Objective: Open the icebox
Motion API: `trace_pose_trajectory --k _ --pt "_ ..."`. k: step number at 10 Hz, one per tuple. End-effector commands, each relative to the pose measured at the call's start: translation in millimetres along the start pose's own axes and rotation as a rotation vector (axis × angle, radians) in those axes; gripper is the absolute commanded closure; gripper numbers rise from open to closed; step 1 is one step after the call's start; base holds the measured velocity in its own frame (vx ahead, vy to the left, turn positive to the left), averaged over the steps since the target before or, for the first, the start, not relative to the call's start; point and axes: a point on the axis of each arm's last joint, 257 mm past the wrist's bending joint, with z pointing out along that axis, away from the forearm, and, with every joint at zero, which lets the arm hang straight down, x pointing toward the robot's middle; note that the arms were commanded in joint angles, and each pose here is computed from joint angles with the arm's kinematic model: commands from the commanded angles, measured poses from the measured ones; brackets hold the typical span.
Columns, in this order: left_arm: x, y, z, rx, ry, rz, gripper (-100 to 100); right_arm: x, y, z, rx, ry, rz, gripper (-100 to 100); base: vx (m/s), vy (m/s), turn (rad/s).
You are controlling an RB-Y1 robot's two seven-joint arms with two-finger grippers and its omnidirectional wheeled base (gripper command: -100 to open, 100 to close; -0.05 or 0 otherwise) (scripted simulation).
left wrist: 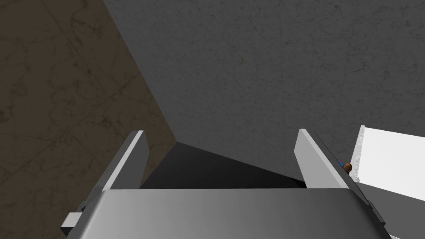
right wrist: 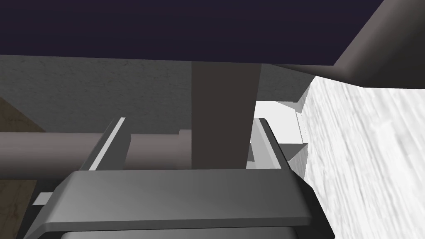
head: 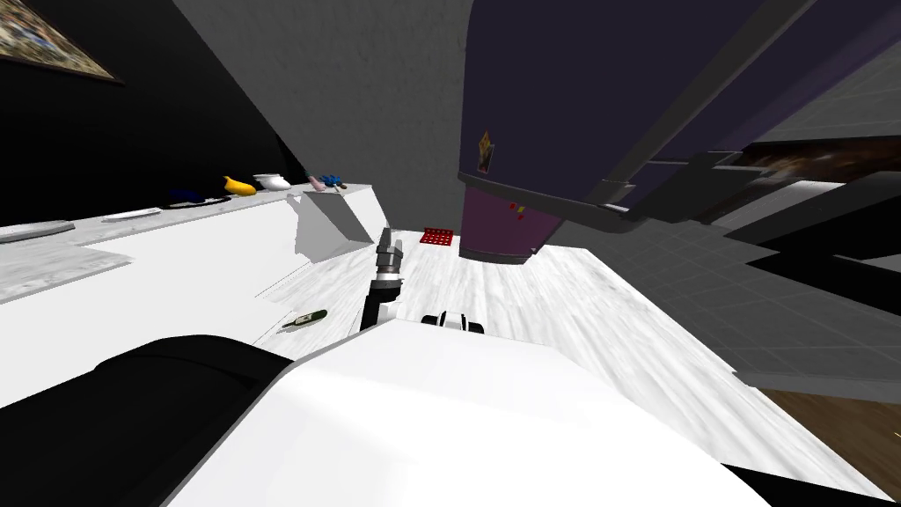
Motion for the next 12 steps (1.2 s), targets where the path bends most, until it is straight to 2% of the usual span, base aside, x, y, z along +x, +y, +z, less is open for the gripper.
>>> trace_pose_trajectory --k 1,2,3,6,7,8,9,10,12 --pt "0.0 0.0 0.0 0.000 0.000 0.000 0 -30.5 -18.0 3.3 0.020 -0.047 -0.039 100 0.079 0.076 -0.336" --pt "-0.1 0.1 -0.1 0.000 0.000 0.000 0 -39.0 -17.8 7.5 0.012 -0.065 -0.037 100 0.097 0.140 -0.375" --pt "0.0 0.0 -0.1 0.000 0.000 0.000 0 -39.5 -23.1 8.9 0.026 -0.063 -0.043 100 0.034 0.098 -0.144" --pt "0.0 0.0 0.0 0.000 0.000 0.000 0 -37.0 -31.6 8.7 0.059 -0.052 -0.042 100 -0.014 -0.002 0.018" --pt "0.0 0.0 0.0 0.000 0.000 0.000 0 -68.2 -19.4 15.9 0.017 -0.111 -0.055 100 0.044 0.091 -0.405" --pt "-0.1 0.1 -0.1 0.000 0.000 0.000 0 -74.8 -19.8 20.0 0.011 -0.126 -0.046 100 0.075 0.149 -0.368" --pt "0.0 0.0 -0.1 0.000 0.000 0.000 0 -70.9 -23.4 15.9 -0.004 -0.122 -0.030 -100 0.039 0.057 -0.116" --pt "0.0 0.0 0.0 0.000 0.000 0.000 0 -72.8 -33.0 16.8 -0.002 -0.128 -0.026 -100 0.007 -0.030 -0.017" --pt "0.0 0.0 0.0 0.000 0.000 0.000 0 -73.9 -37.9 17.2 -0.001 -0.131 -0.024 -100 0.003 -0.050 -0.002"
